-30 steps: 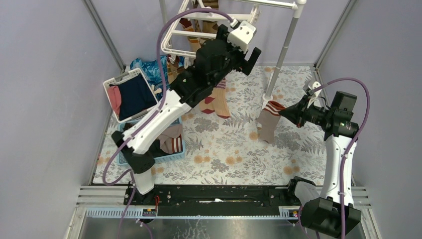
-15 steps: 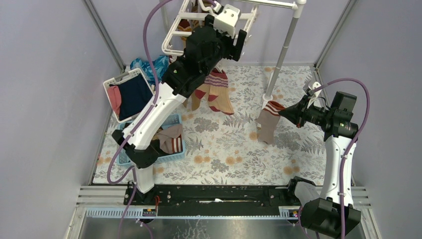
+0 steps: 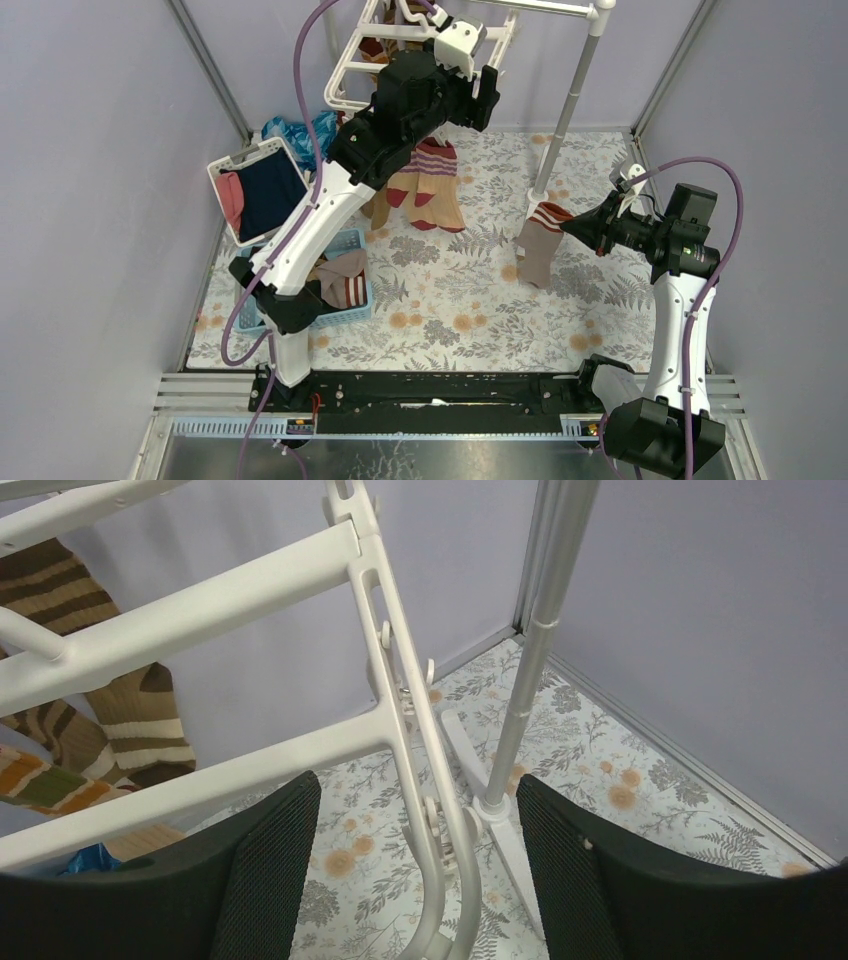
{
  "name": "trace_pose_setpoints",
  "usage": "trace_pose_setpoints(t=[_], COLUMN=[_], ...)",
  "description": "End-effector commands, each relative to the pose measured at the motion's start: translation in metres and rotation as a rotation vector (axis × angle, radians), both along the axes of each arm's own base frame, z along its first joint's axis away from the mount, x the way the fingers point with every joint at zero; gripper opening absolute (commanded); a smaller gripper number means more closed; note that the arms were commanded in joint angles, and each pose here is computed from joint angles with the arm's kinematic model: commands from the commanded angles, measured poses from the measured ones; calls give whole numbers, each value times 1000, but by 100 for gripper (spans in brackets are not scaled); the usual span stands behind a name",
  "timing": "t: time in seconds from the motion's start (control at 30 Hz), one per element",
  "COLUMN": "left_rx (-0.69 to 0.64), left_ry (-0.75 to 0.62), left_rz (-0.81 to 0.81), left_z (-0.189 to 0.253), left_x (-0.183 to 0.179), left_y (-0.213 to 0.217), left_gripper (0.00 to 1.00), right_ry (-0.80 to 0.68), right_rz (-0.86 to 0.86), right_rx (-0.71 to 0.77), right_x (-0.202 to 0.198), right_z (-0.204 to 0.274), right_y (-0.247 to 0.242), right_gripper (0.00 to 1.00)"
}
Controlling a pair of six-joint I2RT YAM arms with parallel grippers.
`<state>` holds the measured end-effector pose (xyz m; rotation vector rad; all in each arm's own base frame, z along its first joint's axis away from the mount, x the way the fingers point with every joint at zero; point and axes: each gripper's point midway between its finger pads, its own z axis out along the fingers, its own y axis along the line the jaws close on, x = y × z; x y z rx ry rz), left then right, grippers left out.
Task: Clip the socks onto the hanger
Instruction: Rotate the hanger.
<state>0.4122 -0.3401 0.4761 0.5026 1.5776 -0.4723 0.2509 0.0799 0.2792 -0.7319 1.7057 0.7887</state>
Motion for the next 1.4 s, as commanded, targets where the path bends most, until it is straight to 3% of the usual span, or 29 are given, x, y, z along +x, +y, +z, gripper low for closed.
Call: trace_pose_setpoints(t=[0.0,0.4,0.53,0.67,0.77,0.97,1.37], left_rx=[-29,22,18,30,41,75,88], left_ry=[-5,24,21,-8,-32,-68,-86], left_rz=[-12,35,17,-12,-56,-198,-428], left_z=[8,-16,-14,-5,3,9,5], left_x=[1,20,17,10,-1,-26,-37], left_y=[-1,1,-1,1,2,-2,-10], left_gripper=[77,69,56,34,27,24,22], right_ry=[-33,-33,-35,-33,-34,-33,-35], right_rz=[27,28,28,28,27,31,30], right_rx=[21,23,22,22,22,26,23], right_x=[-4,-5,-6,-6,-6,-6,-6], right_z=[9,10,10,9,9,10,10], right_y=[4,5,5,5,4,5,5], right_gripper=[0,0,0,0,0,0,0])
